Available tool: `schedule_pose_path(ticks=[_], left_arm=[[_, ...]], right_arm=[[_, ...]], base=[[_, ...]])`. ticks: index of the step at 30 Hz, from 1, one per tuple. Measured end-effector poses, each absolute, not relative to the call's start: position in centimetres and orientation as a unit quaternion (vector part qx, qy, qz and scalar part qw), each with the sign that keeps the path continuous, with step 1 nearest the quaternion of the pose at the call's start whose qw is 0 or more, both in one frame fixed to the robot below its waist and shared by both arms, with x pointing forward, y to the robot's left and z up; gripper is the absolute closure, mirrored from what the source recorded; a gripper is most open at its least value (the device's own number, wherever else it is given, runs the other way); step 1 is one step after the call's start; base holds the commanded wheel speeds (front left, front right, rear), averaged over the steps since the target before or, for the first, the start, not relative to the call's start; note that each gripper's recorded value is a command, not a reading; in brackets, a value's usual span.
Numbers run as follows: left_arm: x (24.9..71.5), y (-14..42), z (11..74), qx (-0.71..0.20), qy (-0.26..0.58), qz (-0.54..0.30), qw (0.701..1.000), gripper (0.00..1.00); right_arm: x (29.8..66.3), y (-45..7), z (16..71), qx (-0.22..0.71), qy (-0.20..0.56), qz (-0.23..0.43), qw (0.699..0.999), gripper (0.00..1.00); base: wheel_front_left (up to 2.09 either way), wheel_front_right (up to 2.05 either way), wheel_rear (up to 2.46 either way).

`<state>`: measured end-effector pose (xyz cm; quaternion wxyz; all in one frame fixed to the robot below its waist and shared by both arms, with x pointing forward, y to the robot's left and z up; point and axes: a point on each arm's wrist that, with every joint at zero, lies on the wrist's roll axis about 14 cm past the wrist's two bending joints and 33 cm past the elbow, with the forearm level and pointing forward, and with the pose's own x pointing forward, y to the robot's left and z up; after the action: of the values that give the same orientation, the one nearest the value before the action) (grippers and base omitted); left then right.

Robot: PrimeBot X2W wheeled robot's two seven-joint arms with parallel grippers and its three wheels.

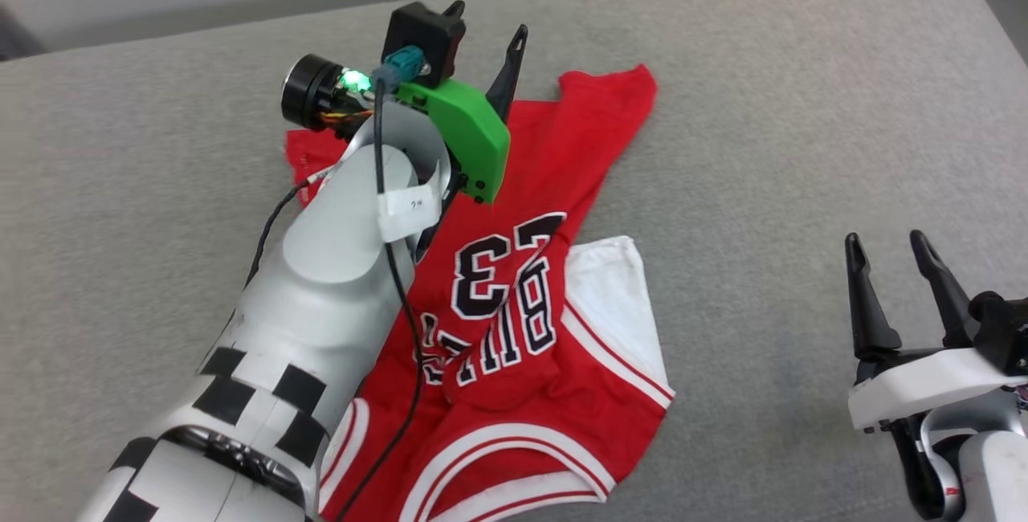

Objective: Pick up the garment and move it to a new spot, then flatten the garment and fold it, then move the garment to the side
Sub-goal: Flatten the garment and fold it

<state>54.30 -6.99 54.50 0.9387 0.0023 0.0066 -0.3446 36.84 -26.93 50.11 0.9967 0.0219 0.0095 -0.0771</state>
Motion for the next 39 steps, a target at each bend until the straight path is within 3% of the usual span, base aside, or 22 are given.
schedule_pose_path(ticks=[9, 18, 27, 33, 39], left_arm=[[52.8, 5.3, 55.5, 0.007, -0.029, -0.228, 0.973, 0.0], [46.1, 15.3, 54.8, -0.04, -0.049, -0.111, 0.992, 0.0], [39.6, 16.8, 54.3, -0.054, -0.066, -0.069, 0.994, 0.0], [38.2, 15.6, 54.7, -0.041, -0.079, -0.079, 0.993, 0.0], [38.3, 16.1, 54.4, -0.016, -0.08, -0.073, 0.994, 0.0]], right_arm=[[38.4, -23.7, 51.9, 0.03, -0.014, -0.021, 0.999, 0.0], [39.1, -20.4, 53.4, 0.04, -0.035, 0.025, 0.998, 0.0], [38.7, -19.3, 53.8, 0.044, -0.036, 0.042, 0.998, 0.0], [39.1, -18.6, 53.2, 0.038, -0.017, 0.055, 0.998, 0.0], [40.1, -17.7, 50.9, 0.002, 0.064, 0.09, 0.994, 0.0]], base=[[0.0, 0.0, 0.0], [0.0, 0.0, 0.0], [0.0, 0.0, 0.0], [0.0, 0.0, 0.0], [0.0, 0.0, 0.0]])
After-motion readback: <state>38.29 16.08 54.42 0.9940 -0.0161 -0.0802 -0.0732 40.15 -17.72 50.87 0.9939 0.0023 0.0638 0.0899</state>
